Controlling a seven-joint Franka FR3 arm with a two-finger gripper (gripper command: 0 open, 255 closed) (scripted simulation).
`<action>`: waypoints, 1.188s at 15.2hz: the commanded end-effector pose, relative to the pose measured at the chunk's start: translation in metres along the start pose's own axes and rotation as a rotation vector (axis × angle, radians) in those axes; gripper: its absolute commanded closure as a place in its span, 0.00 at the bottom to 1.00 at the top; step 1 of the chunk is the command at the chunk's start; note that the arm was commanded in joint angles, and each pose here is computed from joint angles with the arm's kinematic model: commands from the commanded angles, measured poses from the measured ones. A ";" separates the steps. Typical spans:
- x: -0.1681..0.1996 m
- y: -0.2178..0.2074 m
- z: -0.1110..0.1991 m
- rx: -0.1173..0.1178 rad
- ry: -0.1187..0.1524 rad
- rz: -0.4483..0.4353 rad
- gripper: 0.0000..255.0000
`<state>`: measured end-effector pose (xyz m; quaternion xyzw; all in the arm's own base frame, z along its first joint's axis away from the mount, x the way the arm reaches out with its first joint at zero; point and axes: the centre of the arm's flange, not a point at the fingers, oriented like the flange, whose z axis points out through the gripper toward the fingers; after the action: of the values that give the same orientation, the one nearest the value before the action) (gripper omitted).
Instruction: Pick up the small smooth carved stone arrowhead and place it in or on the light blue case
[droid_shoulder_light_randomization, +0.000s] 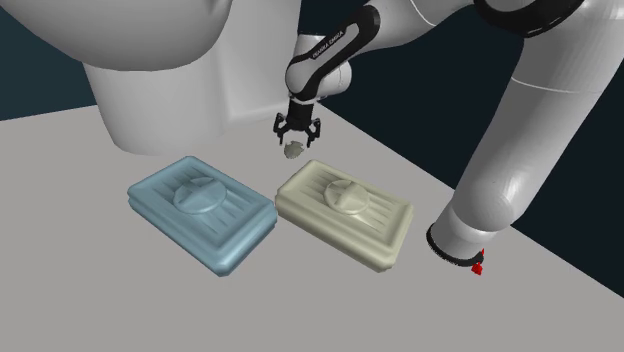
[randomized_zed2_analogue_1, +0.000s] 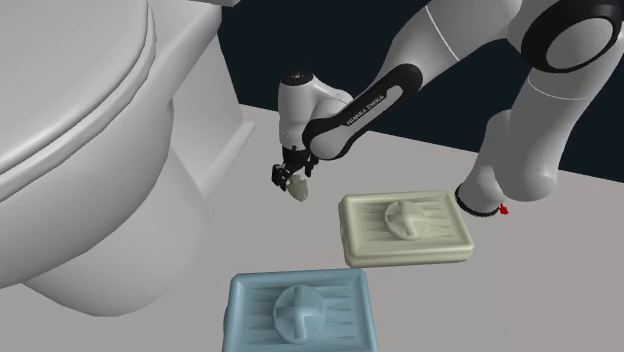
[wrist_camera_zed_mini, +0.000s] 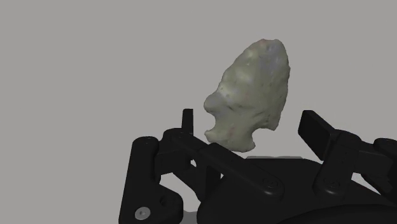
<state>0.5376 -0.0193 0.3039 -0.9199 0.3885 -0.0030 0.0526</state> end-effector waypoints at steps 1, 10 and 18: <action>0.001 0.000 0.008 0.000 0.001 0.000 0.00; 0.001 0.000 0.008 0.000 0.000 0.000 1.00; 0.001 0.000 0.008 0.000 0.001 0.000 1.00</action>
<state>0.5387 -0.0191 0.2960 -0.9198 0.3888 -0.0035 0.0527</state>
